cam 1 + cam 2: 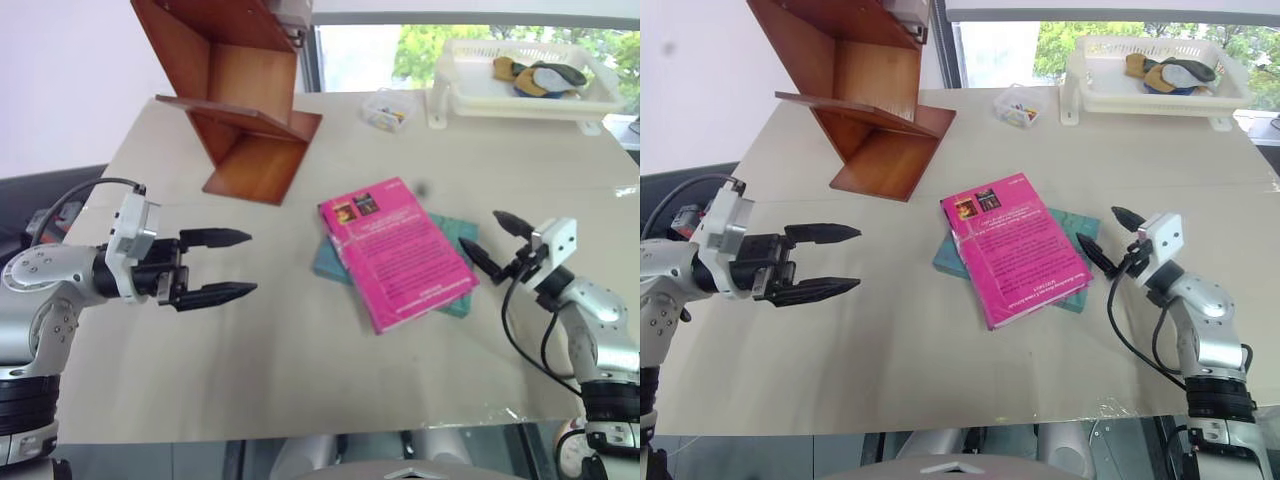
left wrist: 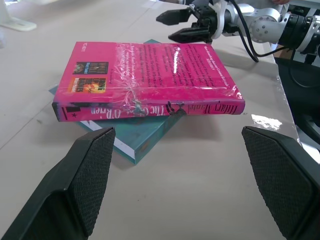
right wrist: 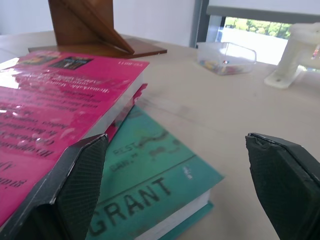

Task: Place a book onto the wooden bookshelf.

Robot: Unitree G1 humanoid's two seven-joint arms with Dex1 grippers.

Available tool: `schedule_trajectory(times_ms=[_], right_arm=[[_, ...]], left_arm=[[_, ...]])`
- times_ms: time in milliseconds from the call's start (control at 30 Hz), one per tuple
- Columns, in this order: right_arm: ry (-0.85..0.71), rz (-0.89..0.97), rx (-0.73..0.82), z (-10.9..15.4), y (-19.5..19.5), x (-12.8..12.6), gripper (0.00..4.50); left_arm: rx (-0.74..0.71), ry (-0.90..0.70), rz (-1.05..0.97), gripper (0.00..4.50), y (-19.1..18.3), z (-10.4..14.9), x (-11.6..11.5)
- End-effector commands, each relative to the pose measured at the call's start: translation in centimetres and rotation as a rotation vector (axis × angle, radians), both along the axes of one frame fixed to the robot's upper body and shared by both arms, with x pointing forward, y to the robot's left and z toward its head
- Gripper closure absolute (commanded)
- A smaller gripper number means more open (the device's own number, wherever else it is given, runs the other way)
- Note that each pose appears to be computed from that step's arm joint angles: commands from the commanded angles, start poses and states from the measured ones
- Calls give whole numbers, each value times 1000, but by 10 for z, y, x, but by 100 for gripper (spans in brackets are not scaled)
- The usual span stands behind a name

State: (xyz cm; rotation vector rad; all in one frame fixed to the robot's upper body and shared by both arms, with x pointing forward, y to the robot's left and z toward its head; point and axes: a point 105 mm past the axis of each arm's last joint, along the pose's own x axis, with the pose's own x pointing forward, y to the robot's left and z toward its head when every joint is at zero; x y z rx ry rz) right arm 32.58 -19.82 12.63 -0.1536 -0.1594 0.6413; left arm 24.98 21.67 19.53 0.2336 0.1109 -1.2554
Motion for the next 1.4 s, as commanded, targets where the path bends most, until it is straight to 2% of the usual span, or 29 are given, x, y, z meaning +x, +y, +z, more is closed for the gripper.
schedule_trajectory(times_ms=[33, 400, 933, 1133, 1267, 1400], right_arm=[[-51, 38, -13, 14, 11, 6, 0], [-68, 189, -99, 12, 52, 17, 0], [-74, 237, -72, 8, 79, 19, 0], [-81, 235, -75, 8, 83, 24, 0], [-87, 219, -87, 8, 78, 28, 0], [-105, 157, -121, 11, 52, 28, 0]], left_arm=[[14, -48, -9, 13, 0, 9, -3], [18, -38, -13, 13, 0, 8, -4], [18, -29, -4, 13, 2, 6, -7], [15, -17, 13, 13, 2, 3, -6], [-2, 51, 75, 13, 4, -7, 0], [-21, 183, 198, 13, 7, -29, 8]])
